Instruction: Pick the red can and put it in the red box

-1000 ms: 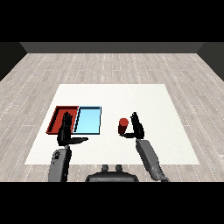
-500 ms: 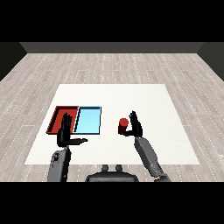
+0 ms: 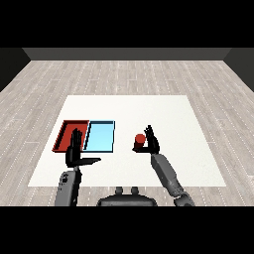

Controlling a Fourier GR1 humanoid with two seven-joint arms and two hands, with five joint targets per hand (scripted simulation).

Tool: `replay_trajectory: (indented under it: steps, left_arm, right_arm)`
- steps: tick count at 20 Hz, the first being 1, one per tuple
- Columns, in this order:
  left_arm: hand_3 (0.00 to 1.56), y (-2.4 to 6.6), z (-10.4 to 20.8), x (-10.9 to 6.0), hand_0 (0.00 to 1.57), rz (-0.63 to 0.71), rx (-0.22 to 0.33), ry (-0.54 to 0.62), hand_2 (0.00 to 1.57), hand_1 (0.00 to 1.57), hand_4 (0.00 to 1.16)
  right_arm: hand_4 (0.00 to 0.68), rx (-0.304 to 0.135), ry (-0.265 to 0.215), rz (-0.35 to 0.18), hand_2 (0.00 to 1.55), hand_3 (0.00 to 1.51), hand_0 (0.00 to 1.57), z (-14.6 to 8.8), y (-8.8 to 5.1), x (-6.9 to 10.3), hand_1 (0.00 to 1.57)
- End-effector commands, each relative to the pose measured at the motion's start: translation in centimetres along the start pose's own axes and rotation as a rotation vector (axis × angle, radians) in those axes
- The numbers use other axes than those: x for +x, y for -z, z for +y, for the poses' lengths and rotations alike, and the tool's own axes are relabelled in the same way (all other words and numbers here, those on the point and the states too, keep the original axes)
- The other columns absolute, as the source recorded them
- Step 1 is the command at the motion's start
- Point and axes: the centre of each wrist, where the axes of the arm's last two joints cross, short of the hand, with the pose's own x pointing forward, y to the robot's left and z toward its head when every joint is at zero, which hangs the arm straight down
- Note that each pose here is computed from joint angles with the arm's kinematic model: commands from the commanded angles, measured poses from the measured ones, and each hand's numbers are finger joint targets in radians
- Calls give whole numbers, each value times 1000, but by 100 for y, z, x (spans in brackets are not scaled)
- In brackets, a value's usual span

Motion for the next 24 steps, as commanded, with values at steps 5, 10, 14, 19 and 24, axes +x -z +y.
replay_trajectory:
  steps: [5, 10, 14, 19, 24]
  left_arm:
    - [0, 138, 82, 179, 0, -3, 1, -8, 0, 0, 0]
    - [0, 60, 146, 39, 0, 6, -2, 8, 0, 0, 0]
    - [0, -90, 12, -24, 0, -8, 1, 3, 0, 0, 0]
    - [0, 104, 51, 16, 0, -8, 3, 1, 0, 0, 0]
    - [0, 238, 187, -17, 0, -3, 10, -8, 0, 0, 0]
  right_arm:
    - [0, -9, 14, -3, 0, 0, 0, 21, 116, -131, 0]
    - [0, -12, -7, 20, 0, 0, 0, 101, 291, -25, 0]
    - [0, -4, -19, 22, 0, 0, 0, 180, 166, 2, 0]
    - [0, 1, -33, 32, 0, 0, 0, 112, 291, -62, 0]
    - [0, 19, -24, 55, 0, 0, 0, 9, 239, -108, 0]
